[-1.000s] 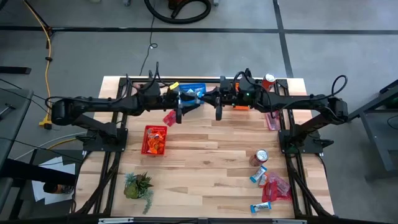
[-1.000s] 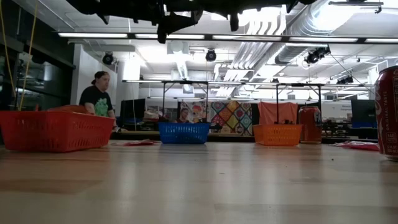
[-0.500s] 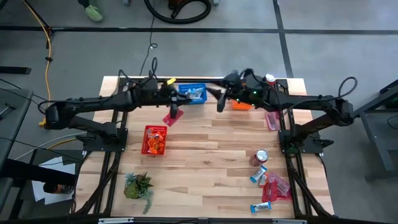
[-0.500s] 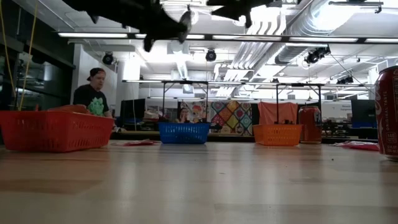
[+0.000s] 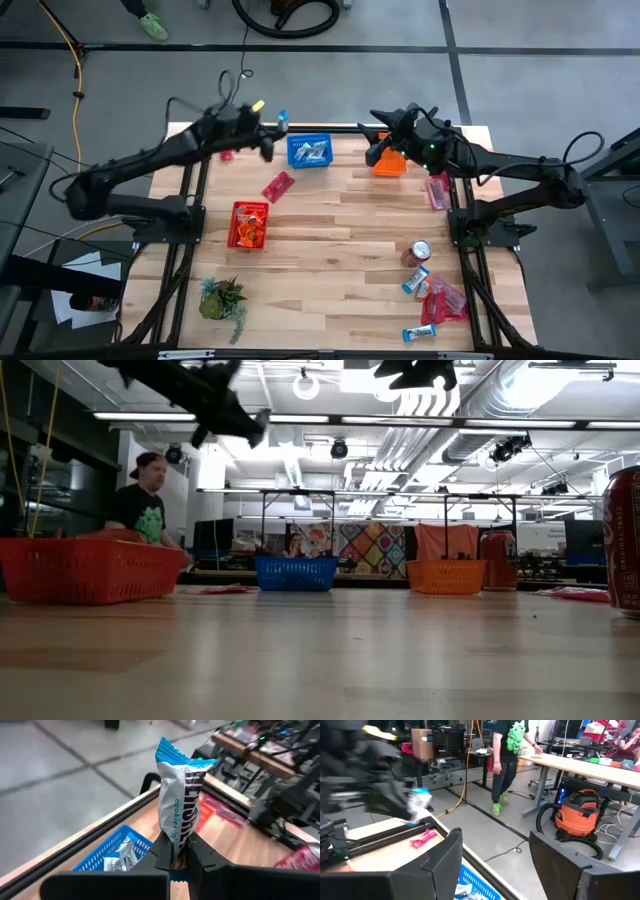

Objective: Sort candy
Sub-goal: Put the white candy pack into the blue basket

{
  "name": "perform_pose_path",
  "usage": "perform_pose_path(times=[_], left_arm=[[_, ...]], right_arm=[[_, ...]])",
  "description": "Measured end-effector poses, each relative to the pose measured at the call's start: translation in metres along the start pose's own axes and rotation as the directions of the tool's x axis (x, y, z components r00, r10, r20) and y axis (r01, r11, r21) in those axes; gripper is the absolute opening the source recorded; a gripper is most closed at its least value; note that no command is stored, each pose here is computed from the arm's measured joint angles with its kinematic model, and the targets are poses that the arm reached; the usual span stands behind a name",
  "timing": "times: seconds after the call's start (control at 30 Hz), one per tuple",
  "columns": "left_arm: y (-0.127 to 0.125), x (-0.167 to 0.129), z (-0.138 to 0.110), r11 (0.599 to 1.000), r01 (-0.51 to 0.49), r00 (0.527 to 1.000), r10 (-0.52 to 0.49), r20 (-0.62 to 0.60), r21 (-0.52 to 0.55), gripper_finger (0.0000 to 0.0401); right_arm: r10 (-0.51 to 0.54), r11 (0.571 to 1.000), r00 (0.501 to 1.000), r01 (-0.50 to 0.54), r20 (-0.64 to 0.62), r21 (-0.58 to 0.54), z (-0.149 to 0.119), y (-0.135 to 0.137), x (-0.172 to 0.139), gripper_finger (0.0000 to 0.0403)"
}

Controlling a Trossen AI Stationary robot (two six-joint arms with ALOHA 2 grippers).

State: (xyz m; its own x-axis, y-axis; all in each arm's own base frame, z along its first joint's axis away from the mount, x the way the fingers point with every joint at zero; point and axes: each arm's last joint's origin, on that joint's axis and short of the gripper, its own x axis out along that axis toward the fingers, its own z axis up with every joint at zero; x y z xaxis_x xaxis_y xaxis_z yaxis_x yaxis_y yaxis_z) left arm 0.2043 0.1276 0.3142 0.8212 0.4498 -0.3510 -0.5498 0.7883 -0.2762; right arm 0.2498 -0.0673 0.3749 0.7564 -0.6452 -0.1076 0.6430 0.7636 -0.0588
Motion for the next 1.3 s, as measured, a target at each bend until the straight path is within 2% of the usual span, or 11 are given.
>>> perform_pose_path(times=[0.13, 0.23, 0.37, 0.5, 0.6, 0.73, 0.9, 1.13, 1.3], left_arm=[[0.015, 0.042, 0.026, 1.0, -0.018, 0.99, 0.015, -0.139, -0.016, 0.0001], [0.027, 0.08, 0.031, 0.997, -0.064, 0.944, 0.074, -0.322, 0.041, 0.0001], [0.042, 0.128, 0.009, 0.992, -0.097, 0.844, 0.123, -0.523, 0.078, 0.0001], [0.055, 0.165, -0.029, 0.988, -0.15, 0.756, 0.135, -0.64, 0.031, 0.0001], [0.06, 0.183, -0.051, 0.984, -0.178, 0.712, 0.137, -0.689, 0.011, 0.0001], [0.062, 0.197, -0.067, 0.983, -0.185, 0.698, 0.132, -0.704, 0.001, 0.0001], [0.059, 0.203, -0.071, 0.985, -0.171, 0.71, 0.126, -0.693, 0.004, 0.0031], [0.061, 0.201, -0.068, 0.974, -0.218, 0.709, 0.113, -0.696, -0.064, 0.012], [0.061, 0.186, -0.051, 0.974, -0.21, 0.73, 0.1, -0.676, -0.082, 0.0187]], right_arm=[[0.0, 1.0, 1.0, 0.0, -0.005, -0.001, -0.001, 0.001, 0.001, 0.0225], [0.0, 1.0, 1.0, 0.0, -0.004, 0.001, -0.001, 0.001, 0.001, 0.0225], [0.0, 1.0, 1.0, 0.0, -0.004, 0.007, -0.001, 0.001, 0.001, 0.0225], [0.003, 0.998, 1.0, -0.003, -0.006, 0.061, -0.001, 0.001, 0.001, 0.0225], [0.003, 0.998, 1.0, -0.002, -0.012, 0.068, -0.002, 0.001, 0.001, 0.0225], [0.003, 0.998, 1.0, -0.001, -0.024, 0.062, -0.003, 0.001, 0.001, 0.0225], [0.002, 0.997, 1.0, 0.0, -0.029, 0.072, -0.003, 0.001, 0.001, 0.0225], [0.002, 0.993, 1.0, 0.001, -0.03, 0.118, -0.004, 0.001, 0.001, 0.0225], [0.002, 0.993, 1.0, 0.001, -0.029, 0.116, -0.003, 0.001, 0.001, 0.0225]])
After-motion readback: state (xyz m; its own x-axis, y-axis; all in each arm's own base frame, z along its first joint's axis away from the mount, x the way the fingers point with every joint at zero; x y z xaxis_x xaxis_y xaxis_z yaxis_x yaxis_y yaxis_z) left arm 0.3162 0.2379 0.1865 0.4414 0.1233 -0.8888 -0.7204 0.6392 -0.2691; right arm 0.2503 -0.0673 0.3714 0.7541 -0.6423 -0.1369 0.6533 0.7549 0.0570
